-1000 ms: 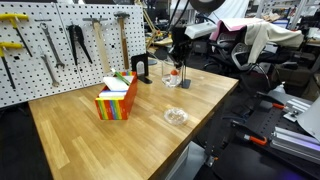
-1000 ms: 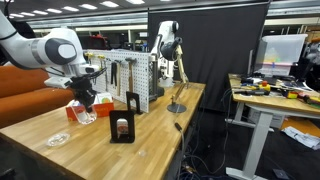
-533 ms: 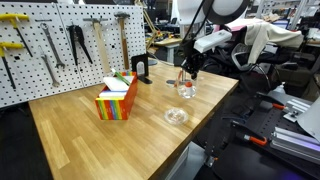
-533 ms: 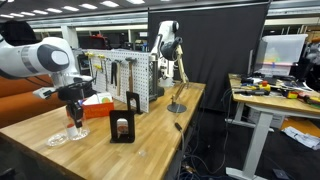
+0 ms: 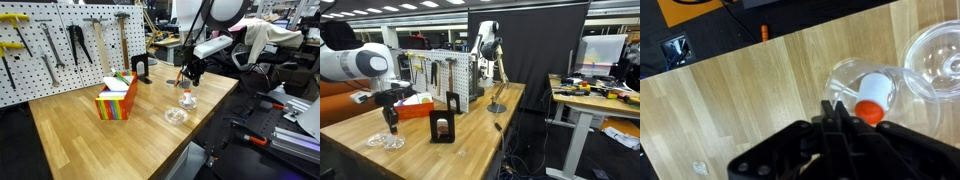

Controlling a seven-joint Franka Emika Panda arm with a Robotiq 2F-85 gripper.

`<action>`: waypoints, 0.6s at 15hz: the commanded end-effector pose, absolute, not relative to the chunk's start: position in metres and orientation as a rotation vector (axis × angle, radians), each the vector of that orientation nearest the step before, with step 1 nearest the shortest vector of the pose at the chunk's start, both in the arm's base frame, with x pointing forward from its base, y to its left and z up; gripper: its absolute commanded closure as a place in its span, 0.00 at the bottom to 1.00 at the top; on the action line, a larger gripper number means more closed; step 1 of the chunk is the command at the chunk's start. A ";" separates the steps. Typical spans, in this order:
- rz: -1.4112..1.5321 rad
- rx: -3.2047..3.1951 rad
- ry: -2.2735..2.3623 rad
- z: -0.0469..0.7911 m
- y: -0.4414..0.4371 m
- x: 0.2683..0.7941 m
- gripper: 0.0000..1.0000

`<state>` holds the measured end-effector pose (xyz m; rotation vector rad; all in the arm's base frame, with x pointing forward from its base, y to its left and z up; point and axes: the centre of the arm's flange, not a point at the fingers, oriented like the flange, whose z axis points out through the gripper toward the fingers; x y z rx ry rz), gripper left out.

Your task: Move the colourless container from left to right

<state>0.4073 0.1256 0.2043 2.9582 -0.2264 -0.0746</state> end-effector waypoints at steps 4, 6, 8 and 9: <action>-0.100 2.998 -0.274 0.195 0.126 0.410 0.88; -0.091 2.998 -0.286 0.199 0.126 0.411 0.65; -0.074 2.990 -0.287 0.203 0.126 0.412 0.53; -0.057 2.993 -0.288 0.206 0.125 0.413 0.47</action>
